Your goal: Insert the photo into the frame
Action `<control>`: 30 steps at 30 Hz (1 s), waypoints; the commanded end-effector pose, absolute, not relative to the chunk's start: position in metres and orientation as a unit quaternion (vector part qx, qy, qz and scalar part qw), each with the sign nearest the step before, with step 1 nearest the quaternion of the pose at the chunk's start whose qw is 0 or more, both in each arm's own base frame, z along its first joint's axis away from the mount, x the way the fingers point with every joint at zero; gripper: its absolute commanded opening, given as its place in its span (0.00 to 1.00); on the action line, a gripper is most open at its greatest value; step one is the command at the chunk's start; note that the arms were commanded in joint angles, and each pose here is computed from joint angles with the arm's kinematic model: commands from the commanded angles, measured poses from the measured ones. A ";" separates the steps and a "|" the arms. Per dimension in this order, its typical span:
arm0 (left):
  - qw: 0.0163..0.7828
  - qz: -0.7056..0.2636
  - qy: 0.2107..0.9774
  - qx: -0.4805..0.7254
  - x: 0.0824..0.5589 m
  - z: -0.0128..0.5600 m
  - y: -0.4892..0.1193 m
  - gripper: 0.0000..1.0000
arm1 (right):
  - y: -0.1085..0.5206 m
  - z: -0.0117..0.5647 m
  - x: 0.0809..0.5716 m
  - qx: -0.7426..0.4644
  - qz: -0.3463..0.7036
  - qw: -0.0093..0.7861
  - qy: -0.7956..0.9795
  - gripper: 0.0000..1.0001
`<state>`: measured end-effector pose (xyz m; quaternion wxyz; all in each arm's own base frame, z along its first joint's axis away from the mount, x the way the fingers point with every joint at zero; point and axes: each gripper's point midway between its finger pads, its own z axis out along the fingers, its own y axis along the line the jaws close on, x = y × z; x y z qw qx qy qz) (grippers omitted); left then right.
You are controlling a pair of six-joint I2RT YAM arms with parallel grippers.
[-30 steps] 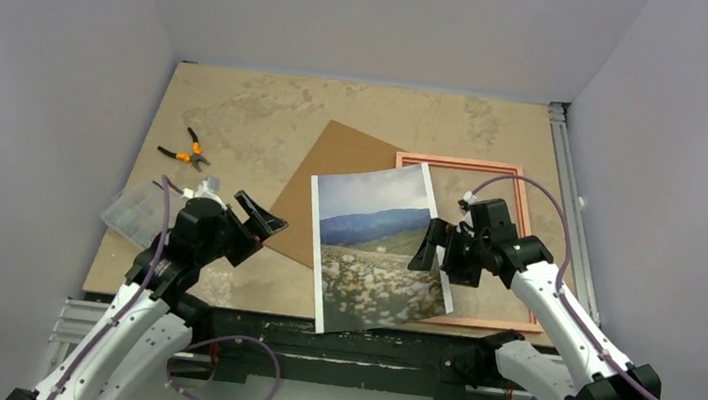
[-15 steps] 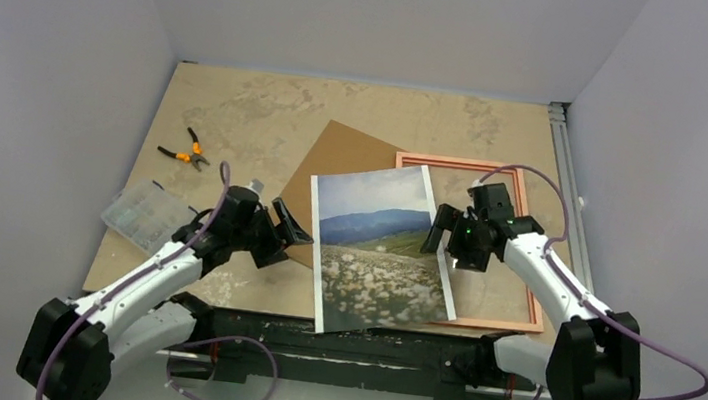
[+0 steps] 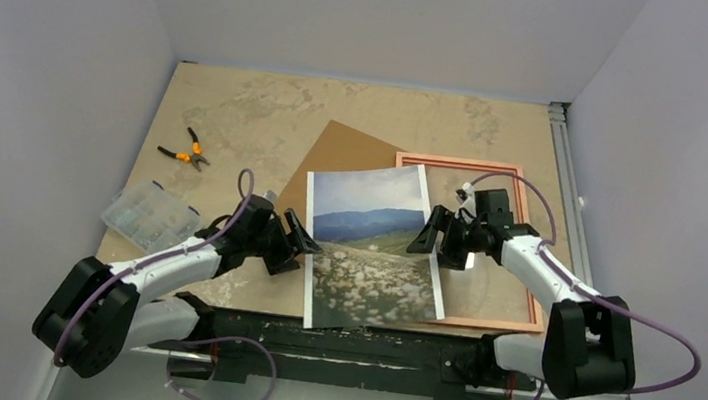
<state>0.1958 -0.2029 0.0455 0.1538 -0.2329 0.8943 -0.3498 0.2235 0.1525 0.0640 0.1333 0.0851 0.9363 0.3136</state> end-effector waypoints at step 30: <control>0.311 -0.463 0.820 -0.125 0.220 0.267 -0.227 0.79 | 0.132 0.296 0.262 -0.011 0.276 0.367 0.888 0.00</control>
